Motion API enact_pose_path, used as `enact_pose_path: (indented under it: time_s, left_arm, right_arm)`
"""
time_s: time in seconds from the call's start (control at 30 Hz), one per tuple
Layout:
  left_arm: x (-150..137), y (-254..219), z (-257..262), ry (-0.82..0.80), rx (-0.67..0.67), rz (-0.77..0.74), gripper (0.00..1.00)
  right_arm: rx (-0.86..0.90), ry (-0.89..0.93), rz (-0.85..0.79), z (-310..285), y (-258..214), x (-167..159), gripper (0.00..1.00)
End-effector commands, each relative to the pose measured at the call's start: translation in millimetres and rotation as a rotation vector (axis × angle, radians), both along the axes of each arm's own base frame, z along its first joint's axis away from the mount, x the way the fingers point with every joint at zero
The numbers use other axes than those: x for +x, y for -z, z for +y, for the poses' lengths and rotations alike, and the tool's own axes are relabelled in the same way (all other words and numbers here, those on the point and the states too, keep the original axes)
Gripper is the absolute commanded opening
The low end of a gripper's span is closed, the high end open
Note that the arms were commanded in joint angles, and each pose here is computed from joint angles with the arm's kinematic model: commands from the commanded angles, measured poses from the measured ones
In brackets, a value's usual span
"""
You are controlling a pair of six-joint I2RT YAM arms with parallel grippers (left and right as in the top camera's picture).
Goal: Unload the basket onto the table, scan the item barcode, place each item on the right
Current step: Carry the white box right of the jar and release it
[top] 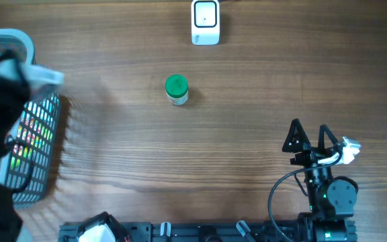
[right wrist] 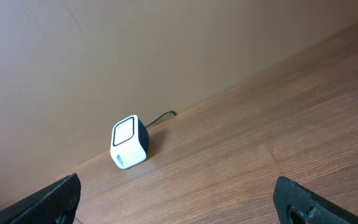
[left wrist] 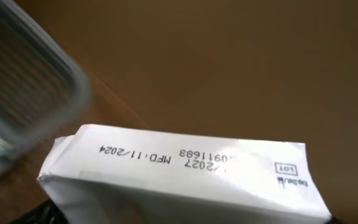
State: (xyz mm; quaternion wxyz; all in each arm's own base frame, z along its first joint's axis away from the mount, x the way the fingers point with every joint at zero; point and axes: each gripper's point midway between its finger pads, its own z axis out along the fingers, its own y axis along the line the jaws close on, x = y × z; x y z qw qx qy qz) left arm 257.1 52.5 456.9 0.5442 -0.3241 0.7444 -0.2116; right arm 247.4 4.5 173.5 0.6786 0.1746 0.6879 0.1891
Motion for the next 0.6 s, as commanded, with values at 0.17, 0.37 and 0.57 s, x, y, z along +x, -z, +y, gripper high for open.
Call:
enact_pose_path:
  time_s: [0.17,0.37,0.57]
  left_arm:
    - [58.3,89.2,-159.9,0.544,-0.018,0.341,0.75]
    - [82.3,194.9,-268.6,0.783,0.051,0.639,0.76]
    - [74.2,309.7,-328.6,0.882,0.127,0.93,0.76]
  right_arm:
    - [0.006,0.014,-0.012,-1.9,-2.5,-0.3,1.0]
    - [0.006,0.014,-0.012,-1.9,-2.5,-0.3,1.0]
    - [0.007,0.014,-0.012,-1.9,-2.5,-0.3,1.0]
